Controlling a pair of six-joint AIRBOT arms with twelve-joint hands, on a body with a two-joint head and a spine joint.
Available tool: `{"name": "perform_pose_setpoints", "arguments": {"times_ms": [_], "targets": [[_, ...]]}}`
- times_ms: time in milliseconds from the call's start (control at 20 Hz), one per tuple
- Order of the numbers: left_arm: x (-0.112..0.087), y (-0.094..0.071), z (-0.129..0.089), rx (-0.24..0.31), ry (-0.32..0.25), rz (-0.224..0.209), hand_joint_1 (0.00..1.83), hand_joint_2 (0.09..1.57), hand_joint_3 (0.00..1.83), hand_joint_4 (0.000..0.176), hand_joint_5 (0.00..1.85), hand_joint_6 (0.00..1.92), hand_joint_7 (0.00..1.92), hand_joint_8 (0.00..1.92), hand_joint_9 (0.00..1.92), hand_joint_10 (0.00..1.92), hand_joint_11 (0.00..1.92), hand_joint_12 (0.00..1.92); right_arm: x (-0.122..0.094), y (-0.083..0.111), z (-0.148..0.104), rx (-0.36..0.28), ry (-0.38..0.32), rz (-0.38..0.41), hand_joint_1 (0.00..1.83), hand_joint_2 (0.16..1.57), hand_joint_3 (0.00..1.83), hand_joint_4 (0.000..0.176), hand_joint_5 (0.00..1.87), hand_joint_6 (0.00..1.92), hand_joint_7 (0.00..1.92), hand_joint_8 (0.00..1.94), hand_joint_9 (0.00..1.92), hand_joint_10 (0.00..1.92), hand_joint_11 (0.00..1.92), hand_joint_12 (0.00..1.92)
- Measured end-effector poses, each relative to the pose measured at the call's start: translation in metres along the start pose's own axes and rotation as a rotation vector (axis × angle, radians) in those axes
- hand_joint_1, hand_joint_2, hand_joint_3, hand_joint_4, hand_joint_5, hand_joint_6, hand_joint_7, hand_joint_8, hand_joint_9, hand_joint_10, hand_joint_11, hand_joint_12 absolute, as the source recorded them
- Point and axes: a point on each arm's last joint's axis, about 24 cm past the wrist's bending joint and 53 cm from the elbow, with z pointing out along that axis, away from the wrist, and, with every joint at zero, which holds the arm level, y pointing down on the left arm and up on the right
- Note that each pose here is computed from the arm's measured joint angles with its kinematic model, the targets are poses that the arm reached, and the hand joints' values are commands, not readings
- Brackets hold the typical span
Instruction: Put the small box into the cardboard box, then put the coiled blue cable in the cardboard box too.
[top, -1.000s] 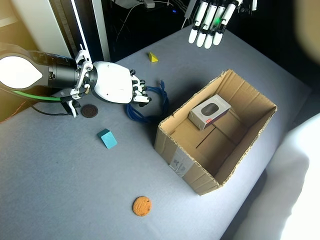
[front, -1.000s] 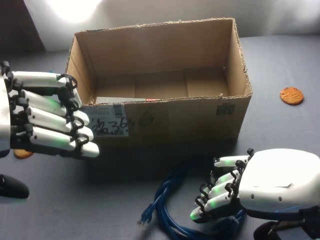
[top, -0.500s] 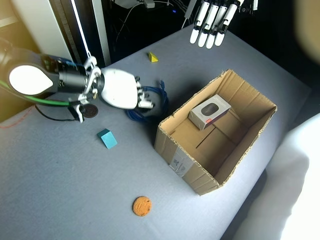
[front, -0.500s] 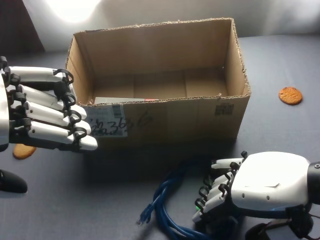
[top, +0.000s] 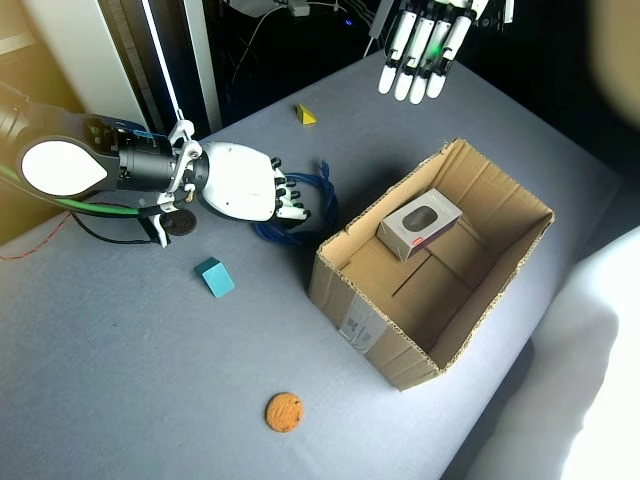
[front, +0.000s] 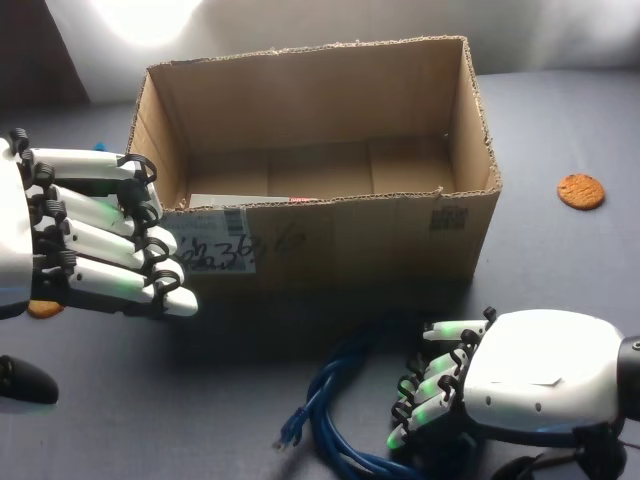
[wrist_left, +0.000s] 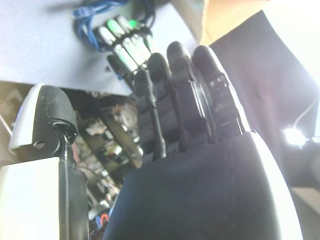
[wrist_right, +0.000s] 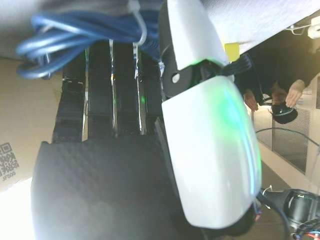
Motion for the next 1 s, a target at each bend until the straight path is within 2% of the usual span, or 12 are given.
{"name": "perform_pose_setpoints", "arguments": {"times_ms": [150,250,300,400,450,500,550,600,650,750,900,1000], "targets": [[0.0,0.001,0.0,-0.004,0.002,0.001,0.69,1.19,0.01,0.0,0.48,0.0,0.55,0.0,0.5,0.01,0.0,1.08,0.009,0.003,0.0,-0.004,0.017,-0.031,1.23,1.08,0.01,0.0,0.61,0.01,0.57,0.01,0.49,0.01,0.0,1.28],[0.001,0.001,0.0,-0.004,0.003,0.002,0.73,1.17,0.0,0.0,0.49,0.0,0.56,0.0,0.51,0.01,0.0,1.09,0.009,0.003,0.0,-0.003,0.017,-0.034,1.23,1.11,0.01,0.0,0.62,0.02,0.57,0.01,0.5,0.01,0.0,1.29],[0.001,0.001,0.0,-0.004,0.004,0.003,0.73,1.18,0.0,0.0,0.48,0.0,0.55,0.0,0.5,0.0,0.0,1.06,0.009,0.003,0.0,-0.003,0.017,-0.034,1.27,1.07,0.0,0.0,0.7,0.03,0.64,0.02,0.57,0.03,0.03,1.33],[0.001,0.001,0.0,-0.005,0.004,0.003,0.71,1.19,0.0,0.0,0.47,0.0,0.54,0.0,0.49,0.0,0.0,1.03,0.009,0.003,0.0,-0.003,0.017,-0.035,1.26,1.13,0.01,0.0,0.78,0.04,0.79,0.03,0.73,0.08,0.16,1.3],[0.001,0.001,0.0,-0.005,0.004,0.003,0.71,1.19,0.0,0.0,0.46,0.0,0.52,0.0,0.47,0.0,0.0,1.0,0.009,0.003,0.0,-0.003,0.017,-0.034,1.2,1.18,0.01,0.0,0.82,1.02,0.83,0.93,0.83,0.1,0.29,1.31],[0.001,0.001,0.0,-0.005,0.004,0.004,0.73,1.19,0.0,0.0,0.47,0.0,0.53,0.0,0.48,0.01,0.0,1.02,0.008,0.003,0.0,-0.004,0.015,-0.034,1.31,1.21,0.0,0.0,0.8,1.22,0.81,1.12,0.73,1.18,0.38,1.33],[0.001,0.002,0.0,-0.006,0.004,0.004,0.72,1.18,0.0,0.0,0.47,0.0,0.54,0.01,0.49,0.01,0.0,1.04,0.008,0.004,0.0,-0.006,0.013,-0.032,1.35,1.18,0.0,0.0,0.86,1.19,0.86,1.07,0.74,1.35,0.47,1.33],[0.001,0.002,0.0,-0.006,0.004,0.004,0.74,1.18,0.0,0.0,0.48,0.01,0.55,0.01,0.5,0.01,0.0,1.03,0.008,0.005,0.0,-0.009,0.012,-0.032,1.45,1.15,0.0,0.0,0.92,1.08,0.92,0.93,0.83,1.19,0.61,1.61],[0.001,0.002,0.0,-0.006,0.004,0.004,0.74,1.17,0.0,0.0,0.48,0.01,0.56,0.01,0.52,0.02,0.0,1.05,0.008,0.006,0.0,-0.013,0.013,-0.038,1.48,1.11,0.0,0.0,0.99,0.99,0.98,0.83,0.91,1.05,0.68,1.6],[0.001,0.002,0.0,-0.006,0.003,0.003,0.71,1.18,0.0,0.0,0.48,0.0,0.57,0.01,0.54,0.02,0.0,1.07,0.009,0.006,0.0,-0.012,0.015,-0.032,1.49,1.08,0.0,0.0,1.01,0.89,1.02,0.77,1.04,0.89,0.76,1.55],[0.001,0.003,0.0,-0.01,0.003,0.002,0.71,1.19,0.0,0.0,0.49,0.0,0.58,0.0,0.55,0.01,0.0,1.09,0.01,0.008,0.0,-0.018,0.017,-0.041,1.5,1.07,0.0,0.0,1.01,0.85,1.02,0.78,1.08,0.85,0.81,1.53],[0.001,0.003,0.0,-0.012,0.003,0.002,0.7,1.19,0.0,0.0,0.5,0.01,0.59,0.0,0.55,0.01,0.0,1.1,0.014,0.015,-0.002,-0.043,0.037,-0.084,1.5,1.07,0.0,0.0,1.02,0.84,1.02,0.76,1.1,0.82,0.82,1.53]]}}
